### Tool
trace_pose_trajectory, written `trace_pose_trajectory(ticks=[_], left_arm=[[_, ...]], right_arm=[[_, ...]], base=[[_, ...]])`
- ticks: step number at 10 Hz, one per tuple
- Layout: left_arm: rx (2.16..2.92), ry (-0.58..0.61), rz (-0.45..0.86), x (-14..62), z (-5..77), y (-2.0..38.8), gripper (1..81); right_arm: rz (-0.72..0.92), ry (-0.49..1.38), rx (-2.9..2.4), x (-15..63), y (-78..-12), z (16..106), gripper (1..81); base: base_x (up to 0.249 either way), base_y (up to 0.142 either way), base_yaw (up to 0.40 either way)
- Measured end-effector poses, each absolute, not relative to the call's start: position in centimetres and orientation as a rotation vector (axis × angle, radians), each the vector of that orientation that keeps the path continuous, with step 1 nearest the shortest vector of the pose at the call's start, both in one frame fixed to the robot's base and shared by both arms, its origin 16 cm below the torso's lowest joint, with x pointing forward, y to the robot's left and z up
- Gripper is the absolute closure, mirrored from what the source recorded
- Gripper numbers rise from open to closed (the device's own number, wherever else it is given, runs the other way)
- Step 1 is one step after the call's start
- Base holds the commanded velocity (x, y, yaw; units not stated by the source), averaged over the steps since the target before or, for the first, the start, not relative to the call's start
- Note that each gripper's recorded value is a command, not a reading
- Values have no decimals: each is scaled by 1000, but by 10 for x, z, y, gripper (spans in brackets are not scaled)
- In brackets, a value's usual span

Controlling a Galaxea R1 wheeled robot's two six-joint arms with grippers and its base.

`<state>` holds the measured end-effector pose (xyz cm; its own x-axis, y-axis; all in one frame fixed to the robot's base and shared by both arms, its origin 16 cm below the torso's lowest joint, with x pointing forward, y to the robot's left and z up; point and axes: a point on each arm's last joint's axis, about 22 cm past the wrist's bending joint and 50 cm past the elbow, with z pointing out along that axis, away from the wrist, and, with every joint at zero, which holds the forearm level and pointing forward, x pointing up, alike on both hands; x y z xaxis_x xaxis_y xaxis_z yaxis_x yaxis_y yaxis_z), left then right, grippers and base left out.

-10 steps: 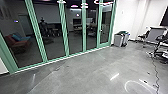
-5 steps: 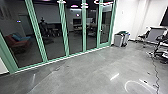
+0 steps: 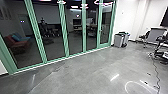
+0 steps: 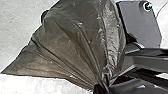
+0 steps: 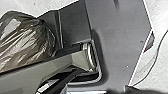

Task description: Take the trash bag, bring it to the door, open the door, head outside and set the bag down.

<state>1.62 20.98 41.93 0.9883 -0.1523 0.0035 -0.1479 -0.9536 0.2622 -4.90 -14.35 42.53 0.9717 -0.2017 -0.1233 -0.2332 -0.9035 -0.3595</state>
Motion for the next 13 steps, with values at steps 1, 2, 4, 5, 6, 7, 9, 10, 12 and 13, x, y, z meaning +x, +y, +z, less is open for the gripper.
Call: trace_pose_trajectory(ticks=[1, 2, 4, 5, 6, 7, 9, 10, 12, 13], left_arm=[[2870, -222, -10, 25, 420, 211, 811], [2871, -222, 1, 28, 420, 211, 811], [2870, -225, 9, 28, 421, 210, 811], [2871, -230, 43, 39, 423, 210, 811], [2872, -233, 70, 46, 425, 210, 811], [2872, -234, 75, 46, 425, 210, 811], [2872, -234, 73, 44, 425, 210, 811], [2871, -240, 66, 43, 424, 209, 811], [2866, -288, 57, 49, 424, 206, 811], [2864, -306, 61, 54, 425, 205, 811]], right_arm=[[104, 312, -2740, -41, -143, 425, 10], [98, 312, -2739, -40, -143, 425, 10], [84, 307, -2739, -36, -143, 425, 10], [54, 300, -2739, -27, -143, 426, 10], [26, 295, -2737, -19, -143, 426, 10], [21, 294, -2737, -19, -143, 426, 10], [31, 295, -2738, -24, -144, 426, 10], [32, 301, -2738, -25, -144, 426, 10], [20, 347, -2732, -28, -145, 426, 10], [17, 364, -2729, -30, -145, 426, 10]], base=[[109, 0, 0], [111, 0, 0], [111, 0, 0], [111, 0, 0], [111, 0, 0], [111, 0, 0], [111, 0, 0], [111, 0, 0], [111, 0, 0], [111, 0, 0]])
